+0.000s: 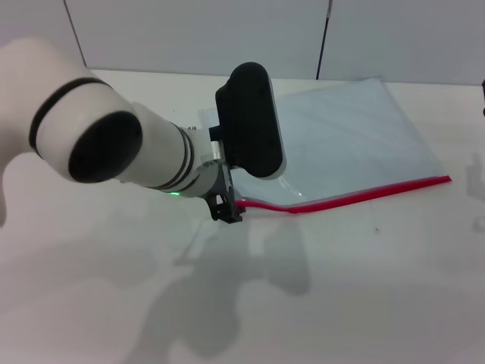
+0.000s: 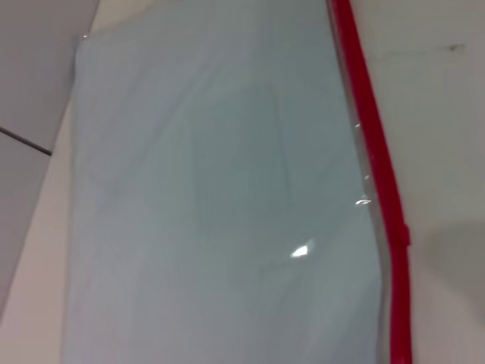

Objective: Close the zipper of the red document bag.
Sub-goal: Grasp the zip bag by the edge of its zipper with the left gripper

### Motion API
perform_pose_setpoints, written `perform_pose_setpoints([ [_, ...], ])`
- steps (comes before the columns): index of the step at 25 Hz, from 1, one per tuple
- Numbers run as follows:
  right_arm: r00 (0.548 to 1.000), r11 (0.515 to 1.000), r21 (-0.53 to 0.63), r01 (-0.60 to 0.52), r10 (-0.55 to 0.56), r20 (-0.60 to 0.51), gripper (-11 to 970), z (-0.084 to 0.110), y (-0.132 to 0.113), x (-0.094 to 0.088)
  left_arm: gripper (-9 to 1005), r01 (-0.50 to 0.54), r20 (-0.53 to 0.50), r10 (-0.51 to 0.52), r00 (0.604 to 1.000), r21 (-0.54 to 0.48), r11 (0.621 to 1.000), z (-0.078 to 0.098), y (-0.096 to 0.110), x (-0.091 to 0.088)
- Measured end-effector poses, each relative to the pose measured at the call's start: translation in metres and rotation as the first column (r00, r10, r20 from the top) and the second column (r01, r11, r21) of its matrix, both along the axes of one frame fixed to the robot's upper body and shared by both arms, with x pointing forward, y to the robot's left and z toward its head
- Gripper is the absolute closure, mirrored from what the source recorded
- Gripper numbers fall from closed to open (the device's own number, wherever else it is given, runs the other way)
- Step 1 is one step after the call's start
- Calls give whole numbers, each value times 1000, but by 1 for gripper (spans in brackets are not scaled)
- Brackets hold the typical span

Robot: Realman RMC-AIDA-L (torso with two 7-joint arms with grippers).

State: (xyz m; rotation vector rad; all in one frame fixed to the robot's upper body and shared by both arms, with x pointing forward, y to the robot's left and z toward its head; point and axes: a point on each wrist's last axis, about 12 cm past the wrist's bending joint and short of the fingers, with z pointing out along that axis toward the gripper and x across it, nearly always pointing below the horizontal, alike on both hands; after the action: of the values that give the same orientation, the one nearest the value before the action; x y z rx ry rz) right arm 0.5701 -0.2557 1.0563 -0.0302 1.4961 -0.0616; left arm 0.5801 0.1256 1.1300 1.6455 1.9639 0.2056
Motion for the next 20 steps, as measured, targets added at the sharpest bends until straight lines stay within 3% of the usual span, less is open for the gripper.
perform_pose_setpoints([
  [20, 1000, 1000, 1, -6, 6, 6, 439, 2, 2, 2, 258, 28, 51, -28, 998, -2, 1000, -14, -6, 7],
])
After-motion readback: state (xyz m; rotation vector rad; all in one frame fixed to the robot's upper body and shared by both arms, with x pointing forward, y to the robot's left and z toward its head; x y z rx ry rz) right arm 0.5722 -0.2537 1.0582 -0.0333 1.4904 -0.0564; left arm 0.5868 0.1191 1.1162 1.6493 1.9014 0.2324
